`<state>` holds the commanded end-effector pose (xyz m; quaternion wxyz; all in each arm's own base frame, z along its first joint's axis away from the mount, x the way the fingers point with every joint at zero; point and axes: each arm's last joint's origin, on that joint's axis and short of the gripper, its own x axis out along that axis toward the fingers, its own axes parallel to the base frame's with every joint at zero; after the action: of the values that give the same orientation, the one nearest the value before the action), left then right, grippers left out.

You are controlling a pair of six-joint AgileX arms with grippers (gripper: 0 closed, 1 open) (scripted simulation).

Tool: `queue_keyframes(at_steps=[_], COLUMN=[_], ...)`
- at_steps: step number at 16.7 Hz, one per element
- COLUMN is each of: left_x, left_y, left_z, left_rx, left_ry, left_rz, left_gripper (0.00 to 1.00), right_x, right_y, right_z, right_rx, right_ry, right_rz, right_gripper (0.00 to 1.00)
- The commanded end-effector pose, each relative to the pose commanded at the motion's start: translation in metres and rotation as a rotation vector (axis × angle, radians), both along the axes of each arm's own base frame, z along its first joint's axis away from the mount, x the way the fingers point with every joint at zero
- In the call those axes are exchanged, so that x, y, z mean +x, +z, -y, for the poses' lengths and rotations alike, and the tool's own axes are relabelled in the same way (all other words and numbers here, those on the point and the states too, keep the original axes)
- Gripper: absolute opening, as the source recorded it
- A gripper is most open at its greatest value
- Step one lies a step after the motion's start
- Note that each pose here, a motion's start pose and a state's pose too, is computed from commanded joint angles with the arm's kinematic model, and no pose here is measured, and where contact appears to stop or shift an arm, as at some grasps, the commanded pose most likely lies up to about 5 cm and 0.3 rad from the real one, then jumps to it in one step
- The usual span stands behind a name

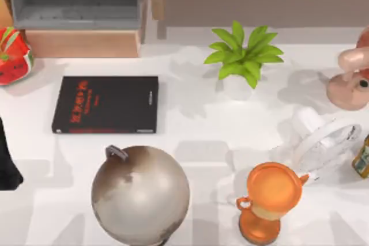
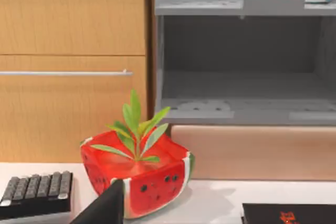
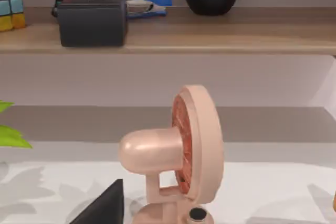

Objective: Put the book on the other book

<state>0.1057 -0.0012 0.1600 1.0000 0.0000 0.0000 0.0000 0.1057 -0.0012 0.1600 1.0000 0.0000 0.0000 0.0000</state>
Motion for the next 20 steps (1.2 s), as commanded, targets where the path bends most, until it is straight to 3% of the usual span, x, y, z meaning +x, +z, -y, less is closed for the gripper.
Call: queue_keyframes(at_steps=[5, 11, 16, 20], left_x=[0.001, 0.033, 0.128, 0.222], left_y=[0.018, 0.104, 0.154, 0.147], left_z=[0.001, 0.009, 0.033, 0.066], left_rx=[-0.003, -0.019, -0.029, -0.027], left_ry=[-0.003, -0.018, -0.024, -0.024], left_rz=[0.027, 0.086, 0.055, 0.017], left_gripper=[1.00, 1.00, 1.00, 1.00], right_x=[0.000, 0.000, 0.000, 0.000], right_y=[0.000, 0.000, 0.000, 0.000], right_z=[0.000, 0.000, 0.000, 0.000], right_rx=[0.000, 0.000, 0.000, 0.000], right_ry=[0.000, 0.000, 0.000, 0.000], right_rz=[0.000, 0.000, 0.000, 0.000], right_gripper=[1.00, 1.00, 1.00, 1.00])
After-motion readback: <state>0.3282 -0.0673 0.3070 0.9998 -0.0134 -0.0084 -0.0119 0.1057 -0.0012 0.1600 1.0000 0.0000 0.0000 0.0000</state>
